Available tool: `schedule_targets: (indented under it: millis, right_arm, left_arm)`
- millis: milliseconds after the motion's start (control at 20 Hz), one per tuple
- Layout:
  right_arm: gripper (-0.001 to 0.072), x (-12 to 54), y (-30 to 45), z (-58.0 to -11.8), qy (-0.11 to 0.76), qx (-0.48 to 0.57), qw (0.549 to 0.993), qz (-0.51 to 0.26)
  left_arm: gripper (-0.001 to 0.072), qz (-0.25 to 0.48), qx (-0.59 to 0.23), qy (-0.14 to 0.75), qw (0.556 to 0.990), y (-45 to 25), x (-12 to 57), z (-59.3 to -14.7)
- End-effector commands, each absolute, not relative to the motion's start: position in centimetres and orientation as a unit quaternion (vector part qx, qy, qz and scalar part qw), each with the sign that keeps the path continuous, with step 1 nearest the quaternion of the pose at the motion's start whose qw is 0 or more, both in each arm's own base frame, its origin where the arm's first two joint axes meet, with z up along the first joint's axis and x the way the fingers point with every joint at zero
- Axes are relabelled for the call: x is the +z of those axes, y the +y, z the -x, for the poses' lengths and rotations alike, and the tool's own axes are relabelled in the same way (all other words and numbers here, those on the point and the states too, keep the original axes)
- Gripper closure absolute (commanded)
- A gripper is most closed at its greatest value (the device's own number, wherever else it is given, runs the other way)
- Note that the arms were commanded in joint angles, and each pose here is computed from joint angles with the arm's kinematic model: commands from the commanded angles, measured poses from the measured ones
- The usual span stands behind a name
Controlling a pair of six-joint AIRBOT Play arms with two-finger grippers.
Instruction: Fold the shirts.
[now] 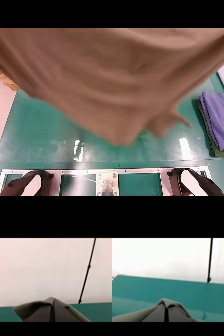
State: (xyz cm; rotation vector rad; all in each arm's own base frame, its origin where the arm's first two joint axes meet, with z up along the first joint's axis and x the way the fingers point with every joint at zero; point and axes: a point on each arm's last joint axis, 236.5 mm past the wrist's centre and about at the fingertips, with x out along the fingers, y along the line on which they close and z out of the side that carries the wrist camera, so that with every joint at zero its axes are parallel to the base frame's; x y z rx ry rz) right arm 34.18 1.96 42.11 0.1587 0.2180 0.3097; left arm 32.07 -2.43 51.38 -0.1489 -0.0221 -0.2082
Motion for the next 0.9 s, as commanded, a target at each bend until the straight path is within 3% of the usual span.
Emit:
schedule_targets:
  millis: [0, 250, 450, 500, 550, 600, 650, 700, 750, 800, 850]
  right_arm:
    - [0.0693, 34.0, 3.7, -36.3, 0.193, 0.184, 0.957, -0.116]
    - [0.0693, 12.6, 2.5, -38.5, 0.346, 0.116, 0.902, -0.229]
    - [0.0693, -0.6, 1.0, -36.4, 0.432, 0.042, 0.855, -0.283]
    - [0.0693, -2.2, 1.1, -36.1, 0.451, 0.039, 0.844, -0.287]
    - [0.0693, -3.2, 1.1, -36.1, 0.462, 0.036, 0.837, -0.29]
    - [0.0692, -3.8, 0.9, -36.1, 0.469, 0.033, 0.833, -0.292]
    - [0.0659, -4.0, 0.6, -36.1, 0.472, 0.03, 0.83, -0.295]
    - [0.0521, -3.9, 0.2, -36.3, 0.471, 0.027, 0.829, -0.298]
    - [0.0434, -3.6, -0.4, -36.4, 0.468, 0.023, 0.83, -0.302]
    - [0.0418, -3.2, -1.3, -36.6, 0.463, 0.016, 0.832, -0.306]
    - [0.0412, -2.8, -2.4, -36.9, 0.454, 0.005, 0.835, -0.311]
  left_arm:
    - [0.0686, 0.107, -0.148, 0.121, 0.976, -2.7, 42.0, -40.5]
    - [0.0686, 0.156, -0.204, 0.338, 0.906, -6.5, 18.6, -55.1]
    - [0.0684, 0.2, -0.223, 0.439, 0.847, -11.5, 4.3, -58.5]
    - [0.0593, 0.205, -0.223, 0.45, 0.84, -11.8, 2.9, -58.5]
    - [0.02, 0.218, -0.213, 0.46, 0.834, -11.7, 2.4, -58.3]
    - [0.0133, 0.252, -0.195, 0.473, 0.822, -10.9, 2.6, -58.1]
    - [0.0133, 0.275, -0.19, 0.492, 0.804, -9.9, 3.2, -57.2]
    - [0.0133, 0.289, -0.198, 0.519, 0.78, -9.1, 3.8, -55.7]
    - [0.0134, 0.311, -0.212, 0.558, 0.739, -8.8, 4.2, -53.2]
    - [0.0136, 0.329, -0.227, 0.6, 0.692, -8.9, 4.5, -50.4]
    - [0.0193, 0.326, -0.232, 0.656, 0.64, -9.0, 4.3, -46.9]
